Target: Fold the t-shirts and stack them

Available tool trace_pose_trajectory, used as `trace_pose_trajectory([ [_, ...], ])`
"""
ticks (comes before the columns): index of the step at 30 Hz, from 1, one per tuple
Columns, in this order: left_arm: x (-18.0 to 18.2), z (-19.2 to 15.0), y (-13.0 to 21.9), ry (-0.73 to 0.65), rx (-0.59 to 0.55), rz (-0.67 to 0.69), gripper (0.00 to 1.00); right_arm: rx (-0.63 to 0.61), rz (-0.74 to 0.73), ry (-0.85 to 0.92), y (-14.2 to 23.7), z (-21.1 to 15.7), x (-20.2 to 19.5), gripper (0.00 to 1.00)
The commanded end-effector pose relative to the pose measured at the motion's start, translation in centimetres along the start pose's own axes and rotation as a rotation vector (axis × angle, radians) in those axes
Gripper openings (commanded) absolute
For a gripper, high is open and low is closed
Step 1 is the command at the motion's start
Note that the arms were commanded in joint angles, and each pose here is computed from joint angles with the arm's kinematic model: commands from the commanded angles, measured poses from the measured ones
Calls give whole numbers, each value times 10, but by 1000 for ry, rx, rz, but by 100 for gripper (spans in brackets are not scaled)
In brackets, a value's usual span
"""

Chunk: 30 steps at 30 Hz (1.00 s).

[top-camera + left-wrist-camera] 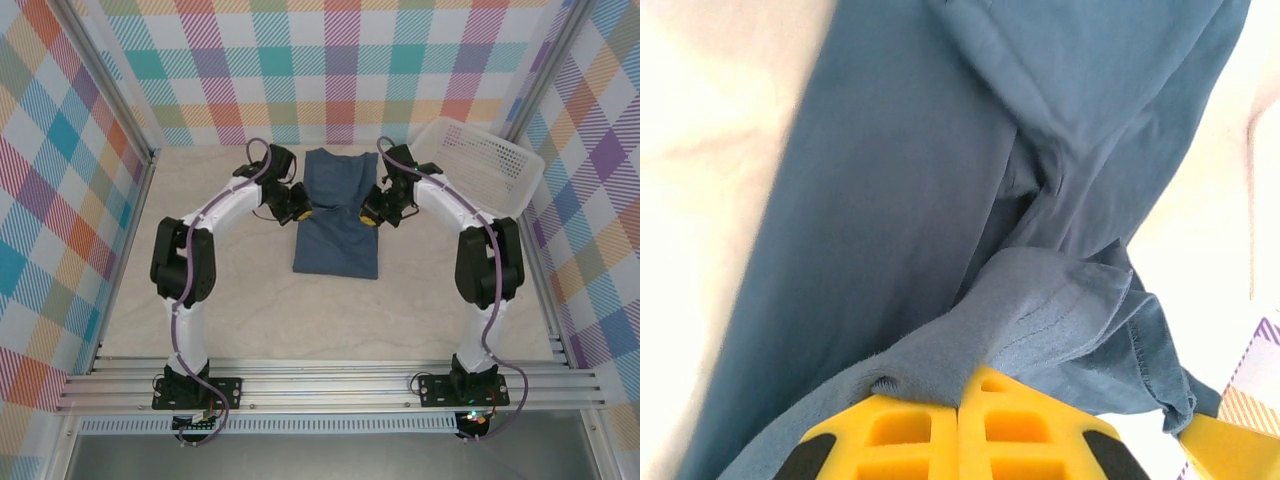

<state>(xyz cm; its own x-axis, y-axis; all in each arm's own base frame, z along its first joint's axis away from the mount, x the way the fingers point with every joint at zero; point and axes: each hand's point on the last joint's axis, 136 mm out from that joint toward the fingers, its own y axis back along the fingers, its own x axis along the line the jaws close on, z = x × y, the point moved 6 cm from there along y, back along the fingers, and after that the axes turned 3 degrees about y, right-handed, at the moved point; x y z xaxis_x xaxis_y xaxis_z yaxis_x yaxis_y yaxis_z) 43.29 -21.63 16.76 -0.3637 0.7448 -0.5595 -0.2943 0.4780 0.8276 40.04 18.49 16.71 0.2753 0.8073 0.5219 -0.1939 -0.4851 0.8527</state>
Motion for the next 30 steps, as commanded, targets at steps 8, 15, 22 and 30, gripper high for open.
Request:
trace_pose_trajectory([
  [8,-6,39,-15,-69,0,67,50,-34,-90,0,-19,42,-19,37],
  [15,29,-4,24,-14,-25,99,48,-110,-81,78,20,25,-14,46],
  [22,75,-64,10,110,96,74,49,2,-76,5,8,-49,-41,43],
  [30,94,-82,-26,158,184,97,51,127,-7,-172,-24,-91,-77,45],
])
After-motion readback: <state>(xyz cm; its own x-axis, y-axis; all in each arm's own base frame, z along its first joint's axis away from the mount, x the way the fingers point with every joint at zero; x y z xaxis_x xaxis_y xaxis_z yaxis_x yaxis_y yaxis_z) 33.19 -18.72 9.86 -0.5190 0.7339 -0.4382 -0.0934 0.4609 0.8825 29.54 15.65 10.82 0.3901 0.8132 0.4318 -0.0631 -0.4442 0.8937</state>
